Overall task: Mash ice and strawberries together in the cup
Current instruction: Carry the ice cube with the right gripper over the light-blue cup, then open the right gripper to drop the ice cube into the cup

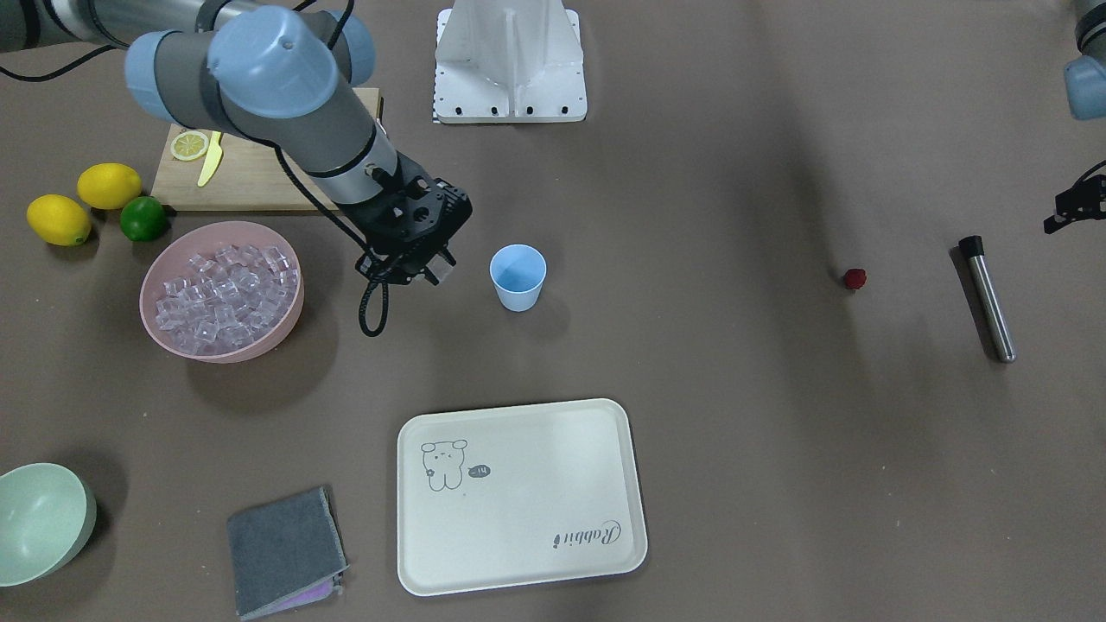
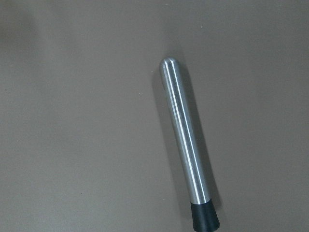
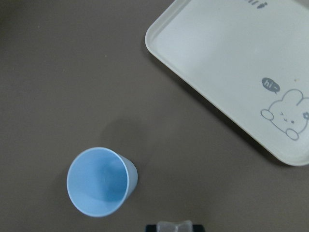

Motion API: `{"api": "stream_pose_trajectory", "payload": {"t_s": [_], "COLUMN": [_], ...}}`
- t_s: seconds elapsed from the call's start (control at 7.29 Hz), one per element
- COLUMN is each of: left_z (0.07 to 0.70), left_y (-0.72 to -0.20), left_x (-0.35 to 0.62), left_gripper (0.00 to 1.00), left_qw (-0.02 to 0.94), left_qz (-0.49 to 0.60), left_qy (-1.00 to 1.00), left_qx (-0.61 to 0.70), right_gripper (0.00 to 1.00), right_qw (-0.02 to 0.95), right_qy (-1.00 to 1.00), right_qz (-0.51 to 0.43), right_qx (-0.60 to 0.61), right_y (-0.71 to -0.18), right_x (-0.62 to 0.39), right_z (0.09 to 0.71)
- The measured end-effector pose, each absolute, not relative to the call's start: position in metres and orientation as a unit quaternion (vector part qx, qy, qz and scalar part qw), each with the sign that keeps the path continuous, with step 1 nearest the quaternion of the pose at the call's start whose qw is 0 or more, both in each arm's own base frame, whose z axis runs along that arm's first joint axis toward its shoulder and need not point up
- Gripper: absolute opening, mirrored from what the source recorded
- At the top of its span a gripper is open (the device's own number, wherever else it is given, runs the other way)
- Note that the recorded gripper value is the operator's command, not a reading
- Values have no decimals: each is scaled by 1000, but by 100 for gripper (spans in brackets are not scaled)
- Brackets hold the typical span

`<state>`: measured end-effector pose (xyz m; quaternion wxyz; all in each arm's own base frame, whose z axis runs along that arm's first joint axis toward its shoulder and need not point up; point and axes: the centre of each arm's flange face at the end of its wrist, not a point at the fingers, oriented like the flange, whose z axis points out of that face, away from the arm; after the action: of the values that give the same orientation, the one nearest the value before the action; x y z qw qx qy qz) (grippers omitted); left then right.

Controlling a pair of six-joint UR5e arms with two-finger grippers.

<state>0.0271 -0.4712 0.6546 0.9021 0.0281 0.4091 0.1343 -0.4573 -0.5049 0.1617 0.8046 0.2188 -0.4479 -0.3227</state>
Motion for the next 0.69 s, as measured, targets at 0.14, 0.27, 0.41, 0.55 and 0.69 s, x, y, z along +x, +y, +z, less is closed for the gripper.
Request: {"api": "stream_pose_trajectory", "payload": {"t_s": [0.14,0.27,0.41,0.55,0.69], "left_z": [655,655,655,655,655], "left_y": [-470,-470,-470,-470,-470], "left_x": [27,27,27,27,27], "left_gripper": [98,98,98,98,98], "left_qw": [902,902,902,902,902], "left_qz": [134,134,134,134,134], "left_qy": [409,409,409,409,409], "left_qx": [28,28,28,28,28], "right_gripper": [35,36,36,36,36], "right_qw": [811,817,820,823,825], "right_qy": [-442,-436,-433,-429,-425], "right_qz": [-310,-303,-299,-299,-300], "right_qx": [225,226,223,222,222], "right_y": [-499,-491,-480,-470,-460], "right_x": [-481,-501,-517,-530,-541], "right_z": [146,138,137,139,141]}}
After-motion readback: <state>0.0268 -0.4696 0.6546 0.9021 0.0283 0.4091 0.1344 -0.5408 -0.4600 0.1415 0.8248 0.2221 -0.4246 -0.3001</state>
